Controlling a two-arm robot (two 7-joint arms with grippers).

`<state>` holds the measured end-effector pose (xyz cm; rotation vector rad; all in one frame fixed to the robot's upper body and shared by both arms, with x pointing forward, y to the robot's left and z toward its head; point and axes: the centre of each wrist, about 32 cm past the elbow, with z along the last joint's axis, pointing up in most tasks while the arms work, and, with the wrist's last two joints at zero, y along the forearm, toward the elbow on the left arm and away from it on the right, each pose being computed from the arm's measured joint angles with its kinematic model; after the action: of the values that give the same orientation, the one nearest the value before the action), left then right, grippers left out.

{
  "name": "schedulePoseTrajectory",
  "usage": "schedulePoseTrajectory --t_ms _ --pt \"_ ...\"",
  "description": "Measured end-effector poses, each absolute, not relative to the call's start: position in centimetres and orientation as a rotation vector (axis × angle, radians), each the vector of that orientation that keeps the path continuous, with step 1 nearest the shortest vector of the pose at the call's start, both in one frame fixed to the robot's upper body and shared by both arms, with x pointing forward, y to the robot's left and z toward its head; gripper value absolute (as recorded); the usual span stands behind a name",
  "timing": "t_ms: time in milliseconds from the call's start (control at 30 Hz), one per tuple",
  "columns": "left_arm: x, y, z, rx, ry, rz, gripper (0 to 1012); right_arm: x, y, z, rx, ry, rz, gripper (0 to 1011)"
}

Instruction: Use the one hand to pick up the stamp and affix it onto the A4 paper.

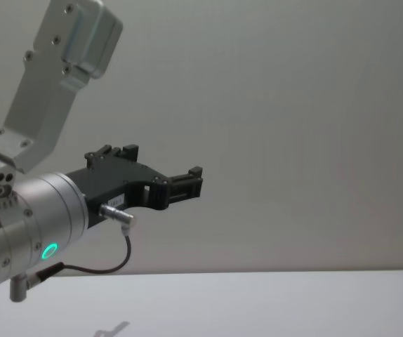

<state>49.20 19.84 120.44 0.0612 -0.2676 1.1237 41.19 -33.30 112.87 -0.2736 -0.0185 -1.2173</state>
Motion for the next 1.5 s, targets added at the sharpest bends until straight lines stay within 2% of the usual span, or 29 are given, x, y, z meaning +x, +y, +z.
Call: schedulePoseTrajectory --t_ms 1500 --pt "49.2 19.8 120.4 0.061 -0.268 1.124 1001 42.1 -30.0 110.2 -0.347 0.015 -1.209 220"
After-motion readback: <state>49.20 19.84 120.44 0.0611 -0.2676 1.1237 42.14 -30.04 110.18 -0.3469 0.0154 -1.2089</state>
